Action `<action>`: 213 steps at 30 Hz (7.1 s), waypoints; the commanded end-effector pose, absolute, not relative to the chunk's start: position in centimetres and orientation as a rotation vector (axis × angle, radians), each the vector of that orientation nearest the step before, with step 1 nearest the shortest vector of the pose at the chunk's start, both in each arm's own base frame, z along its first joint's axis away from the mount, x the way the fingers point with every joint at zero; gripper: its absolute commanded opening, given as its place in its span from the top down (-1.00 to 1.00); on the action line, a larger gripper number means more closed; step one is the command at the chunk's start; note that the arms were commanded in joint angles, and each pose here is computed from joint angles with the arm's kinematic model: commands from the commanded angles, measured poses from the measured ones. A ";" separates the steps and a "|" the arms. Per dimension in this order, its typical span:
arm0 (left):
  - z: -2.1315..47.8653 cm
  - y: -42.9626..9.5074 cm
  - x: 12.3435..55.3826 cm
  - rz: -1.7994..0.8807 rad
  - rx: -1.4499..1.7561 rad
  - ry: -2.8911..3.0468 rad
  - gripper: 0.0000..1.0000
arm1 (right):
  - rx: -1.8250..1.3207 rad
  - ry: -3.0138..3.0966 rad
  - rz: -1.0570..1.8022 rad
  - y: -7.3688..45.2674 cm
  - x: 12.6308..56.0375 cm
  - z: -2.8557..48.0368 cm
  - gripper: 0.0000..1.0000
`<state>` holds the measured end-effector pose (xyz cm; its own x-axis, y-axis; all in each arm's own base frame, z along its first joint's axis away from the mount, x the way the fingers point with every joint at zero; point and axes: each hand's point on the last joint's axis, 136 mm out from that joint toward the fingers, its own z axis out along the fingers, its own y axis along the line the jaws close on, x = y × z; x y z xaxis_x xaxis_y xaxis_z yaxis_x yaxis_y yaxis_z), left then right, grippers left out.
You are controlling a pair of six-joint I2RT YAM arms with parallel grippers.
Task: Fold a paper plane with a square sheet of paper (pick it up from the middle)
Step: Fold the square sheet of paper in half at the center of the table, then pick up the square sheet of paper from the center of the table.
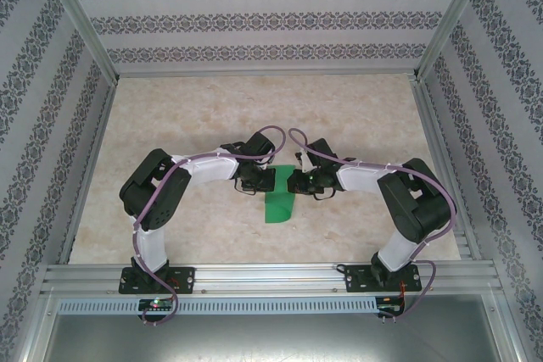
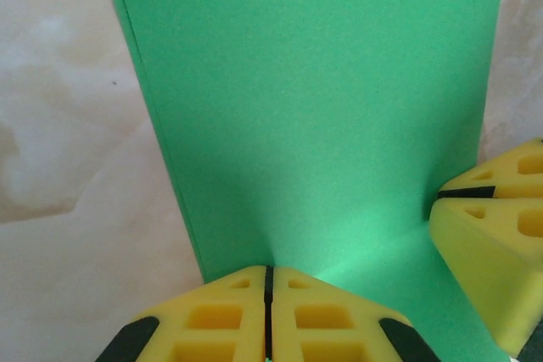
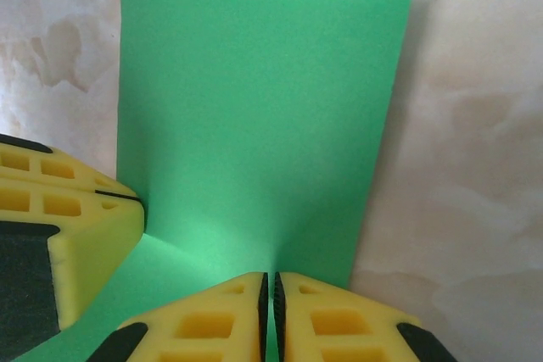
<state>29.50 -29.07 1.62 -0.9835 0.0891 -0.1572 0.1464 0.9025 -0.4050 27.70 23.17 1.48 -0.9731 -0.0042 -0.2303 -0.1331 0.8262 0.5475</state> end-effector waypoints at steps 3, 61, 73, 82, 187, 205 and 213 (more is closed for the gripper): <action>-2.9 -25.0 26.1 -0.368 0.188 3.126 0.81 | -0.083 2.865 0.818 20.9 25.6 0.8 0.71; -2.9 -25.1 26.4 -0.335 0.220 3.137 0.79 | -0.232 3.010 0.906 23.0 19.0 -0.7 0.66; -3.4 -25.4 26.4 -0.350 0.225 3.152 0.80 | -0.204 2.991 0.865 21.3 18.0 0.4 0.66; -3.3 -25.3 26.3 -0.351 0.225 3.151 0.80 | -0.151 2.781 1.079 25.4 21.5 4.9 0.66; -3.1 -26.2 27.6 -0.428 0.221 3.142 0.80 | 0.149 2.725 1.041 20.0 21.4 5.9 0.37; -3.5 -26.4 27.3 -0.453 0.223 3.144 0.80 | 0.202 2.746 1.017 21.1 27.2 4.3 0.14; -3.6 -26.3 27.2 -0.450 0.228 3.145 0.80 | 0.225 2.793 0.958 21.0 27.9 2.9 0.13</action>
